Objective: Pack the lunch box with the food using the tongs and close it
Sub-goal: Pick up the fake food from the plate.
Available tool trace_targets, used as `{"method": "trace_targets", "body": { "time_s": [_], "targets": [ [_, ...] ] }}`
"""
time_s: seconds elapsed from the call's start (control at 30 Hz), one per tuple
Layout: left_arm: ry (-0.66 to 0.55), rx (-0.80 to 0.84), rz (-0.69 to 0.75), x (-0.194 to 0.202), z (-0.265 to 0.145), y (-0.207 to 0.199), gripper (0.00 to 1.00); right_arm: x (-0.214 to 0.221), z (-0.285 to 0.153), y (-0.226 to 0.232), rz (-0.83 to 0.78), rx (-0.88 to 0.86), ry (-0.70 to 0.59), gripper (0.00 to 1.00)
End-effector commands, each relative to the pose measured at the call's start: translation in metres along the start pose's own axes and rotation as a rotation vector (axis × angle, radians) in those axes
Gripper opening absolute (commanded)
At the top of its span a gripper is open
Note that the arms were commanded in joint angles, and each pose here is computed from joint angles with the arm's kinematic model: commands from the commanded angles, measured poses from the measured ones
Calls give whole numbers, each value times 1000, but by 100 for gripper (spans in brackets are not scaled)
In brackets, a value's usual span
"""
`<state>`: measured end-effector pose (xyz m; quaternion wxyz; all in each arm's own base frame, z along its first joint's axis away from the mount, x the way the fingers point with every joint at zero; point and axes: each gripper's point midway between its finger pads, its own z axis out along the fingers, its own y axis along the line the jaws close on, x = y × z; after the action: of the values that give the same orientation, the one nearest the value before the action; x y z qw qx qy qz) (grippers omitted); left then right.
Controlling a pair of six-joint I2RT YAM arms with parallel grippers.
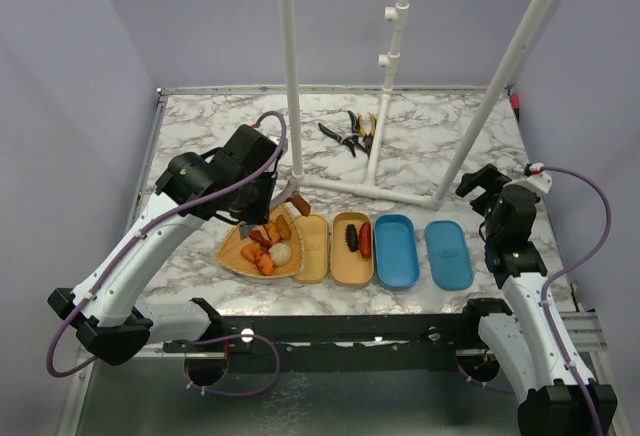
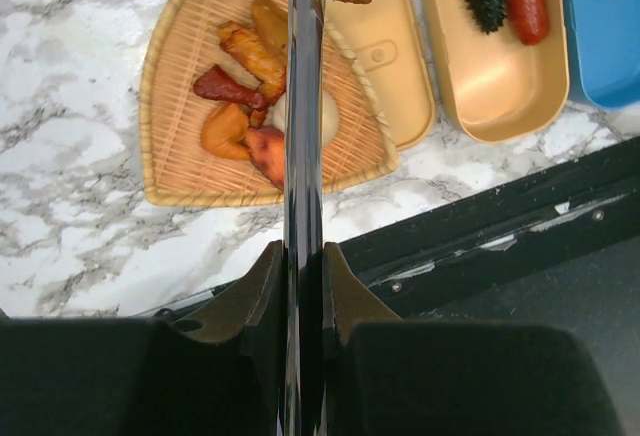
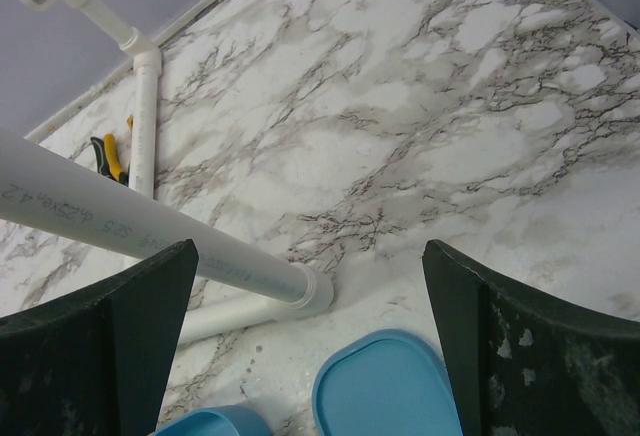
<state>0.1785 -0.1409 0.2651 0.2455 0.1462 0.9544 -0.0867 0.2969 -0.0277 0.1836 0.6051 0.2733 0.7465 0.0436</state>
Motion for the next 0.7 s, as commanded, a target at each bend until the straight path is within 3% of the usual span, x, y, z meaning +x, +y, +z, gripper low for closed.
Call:
{"method": "trace_targets", "body": {
  "time_s": [0.0, 0.33, 0.53, 0.67],
  "targets": [
    [-15, 80, 146, -9, 13, -34, 0, -6, -1, 4, 12, -18, -15, 100],
    [-46, 194, 329, -20, 29, -66, 0, -6, 2, 4, 2, -11, -9, 100],
    [23, 306, 346, 0, 35, -83, 0, -4, 3, 4, 3, -9, -3, 100],
    [64, 282, 374, 13, 43, -78, 0, -3, 3, 4, 2, -11, -2, 100]
  ]
}}
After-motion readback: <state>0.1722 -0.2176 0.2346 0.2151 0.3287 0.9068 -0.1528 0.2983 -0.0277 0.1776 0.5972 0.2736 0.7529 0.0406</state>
